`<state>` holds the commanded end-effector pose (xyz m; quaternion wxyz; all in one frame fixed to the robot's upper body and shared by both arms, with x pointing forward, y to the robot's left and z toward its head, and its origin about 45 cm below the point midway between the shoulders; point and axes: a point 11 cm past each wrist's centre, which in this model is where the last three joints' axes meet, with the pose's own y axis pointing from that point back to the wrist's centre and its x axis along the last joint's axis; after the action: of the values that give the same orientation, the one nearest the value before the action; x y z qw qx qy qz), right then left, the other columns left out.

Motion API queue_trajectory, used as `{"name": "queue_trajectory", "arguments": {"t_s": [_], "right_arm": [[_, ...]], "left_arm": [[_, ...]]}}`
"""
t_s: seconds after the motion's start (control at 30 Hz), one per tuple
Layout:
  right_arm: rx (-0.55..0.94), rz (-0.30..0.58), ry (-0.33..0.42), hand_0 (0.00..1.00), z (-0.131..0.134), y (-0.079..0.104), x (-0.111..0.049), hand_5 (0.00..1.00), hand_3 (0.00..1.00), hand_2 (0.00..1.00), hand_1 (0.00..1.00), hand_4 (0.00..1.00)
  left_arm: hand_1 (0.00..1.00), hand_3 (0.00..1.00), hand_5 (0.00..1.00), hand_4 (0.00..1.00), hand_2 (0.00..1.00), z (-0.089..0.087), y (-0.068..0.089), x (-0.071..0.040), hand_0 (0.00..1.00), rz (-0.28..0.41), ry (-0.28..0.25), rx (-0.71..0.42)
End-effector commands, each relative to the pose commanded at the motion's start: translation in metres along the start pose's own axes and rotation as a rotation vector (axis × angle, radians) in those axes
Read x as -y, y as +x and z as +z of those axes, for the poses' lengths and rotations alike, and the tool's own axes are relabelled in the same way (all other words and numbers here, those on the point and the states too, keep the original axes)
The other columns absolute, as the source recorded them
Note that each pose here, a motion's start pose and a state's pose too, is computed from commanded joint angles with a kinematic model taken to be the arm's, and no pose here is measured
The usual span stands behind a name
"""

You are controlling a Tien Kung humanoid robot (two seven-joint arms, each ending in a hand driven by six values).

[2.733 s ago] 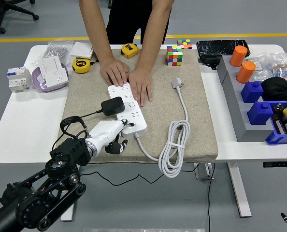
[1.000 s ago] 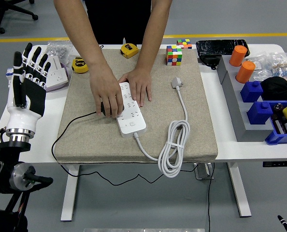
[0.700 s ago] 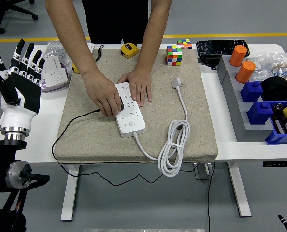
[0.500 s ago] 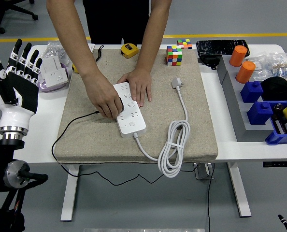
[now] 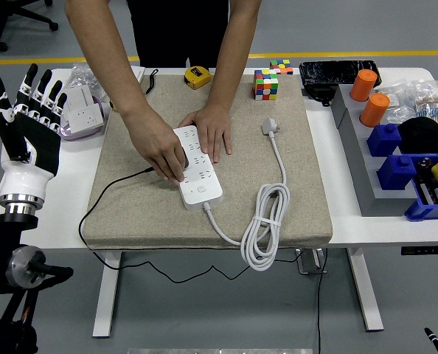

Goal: Pick up the plug,place it near the board,insert it into the board,press the button

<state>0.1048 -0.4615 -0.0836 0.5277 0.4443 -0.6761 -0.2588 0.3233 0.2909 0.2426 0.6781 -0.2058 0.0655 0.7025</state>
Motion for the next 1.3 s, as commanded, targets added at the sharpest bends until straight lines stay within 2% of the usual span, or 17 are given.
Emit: {"name": "queue_trajectory", "arguments": {"t_s": [0.37, 0.5, 0.57, 0.63, 0.7, 0.73, 0.93, 0.97, 1.03, 1.13, 1.17, 1.23, 1.3], "right_arm": [[-0.002, 0.000, 0.000, 0.879, 0.001, 0.000, 0.000, 0.998, 0.849, 0.828, 0.868, 0.998], [-0.003, 0.000, -0.001, 0.879, 0.001, 0.001, 0.000, 0.998, 0.849, 0.828, 0.868, 0.998], [-0.004, 0.001, -0.001, 0.879, 0.001, 0.001, 0.000, 0.998, 0.849, 0.828, 0.870, 0.998], [-0.004, 0.002, -0.001, 0.879, 0.001, 0.002, 0.000, 0.998, 0.849, 0.828, 0.870, 0.998], [-0.004, 0.002, 0.001, 0.879, 0.000, 0.002, 0.000, 0.998, 0.849, 0.828, 0.870, 0.998], [-0.004, 0.002, 0.003, 0.878, -0.001, 0.002, 0.000, 0.998, 0.849, 0.828, 0.870, 0.998], [-0.001, 0.004, 0.006, 0.878, -0.003, 0.003, 0.001, 0.998, 0.849, 0.828, 0.870, 0.998], [-0.001, 0.005, 0.005, 0.878, -0.003, 0.003, 0.001, 0.998, 0.849, 0.828, 0.869, 0.998], [0.000, 0.007, 0.003, 0.878, -0.002, 0.004, 0.001, 0.998, 0.849, 0.828, 0.869, 0.998], [0.001, 0.008, 0.001, 0.878, -0.002, 0.004, 0.001, 0.998, 0.849, 0.828, 0.869, 0.998], [0.000, 0.008, 0.001, 0.879, -0.002, 0.004, 0.001, 0.998, 0.849, 0.827, 0.869, 0.998], [0.000, 0.005, 0.005, 0.879, -0.004, 0.003, 0.001, 0.998, 0.849, 0.827, 0.869, 0.998], [0.000, 0.004, 0.008, 0.879, -0.005, 0.003, 0.001, 0.998, 0.849, 0.827, 0.869, 0.998]], "left_arm": [[0.998, 0.998, 0.998, 0.998, 0.998, -0.005, 0.001, -0.002, 0.998, -0.003, 0.024, 0.033], [0.998, 0.998, 0.998, 0.998, 0.998, -0.007, 0.001, 0.000, 0.998, -0.011, 0.043, 0.113], [0.998, 0.998, 0.998, 0.998, 0.993, -0.008, 0.004, 0.002, 0.998, -0.013, 0.063, 0.190], [0.998, 0.998, 0.998, 0.998, 0.993, -0.012, 0.008, 0.008, 0.998, -0.026, 0.113, 0.316], [0.998, 0.998, 0.998, 0.998, 0.993, -0.015, 0.010, 0.012, 0.998, -0.042, 0.141, 0.413], [0.998, 0.998, 0.839, 0.998, 0.983, -0.016, 0.010, 0.015, 0.998, -0.046, 0.153, 0.467], [0.998, 0.998, 0.839, 0.998, 0.983, -0.015, 0.010, 0.023, 0.998, -0.057, 0.159, 0.716], [0.998, 0.993, 0.696, 0.998, 0.979, -0.015, 0.009, 0.025, 0.998, -0.060, 0.159, 0.764], [0.998, 0.993, 0.696, 0.998, 0.979, -0.016, 0.008, 0.027, 0.998, -0.071, 0.158, 0.854], [0.998, 0.993, 0.696, 0.998, 0.979, -0.018, 0.002, 0.035, 0.998, -0.101, 0.160, 0.994], [0.930, 0.983, 0.521, 0.998, 0.920, -0.019, -0.002, 0.038, 0.971, -0.115, 0.159, 1.038], [0.930, 0.983, 0.521, 0.998, 0.920, -0.028, -0.017, 0.048, 0.971, -0.182, 0.155, 1.157], [0.930, 0.983, 0.521, 0.998, 0.920, -0.034, -0.026, 0.052, 0.971, -0.225, 0.154, 1.234]]}}
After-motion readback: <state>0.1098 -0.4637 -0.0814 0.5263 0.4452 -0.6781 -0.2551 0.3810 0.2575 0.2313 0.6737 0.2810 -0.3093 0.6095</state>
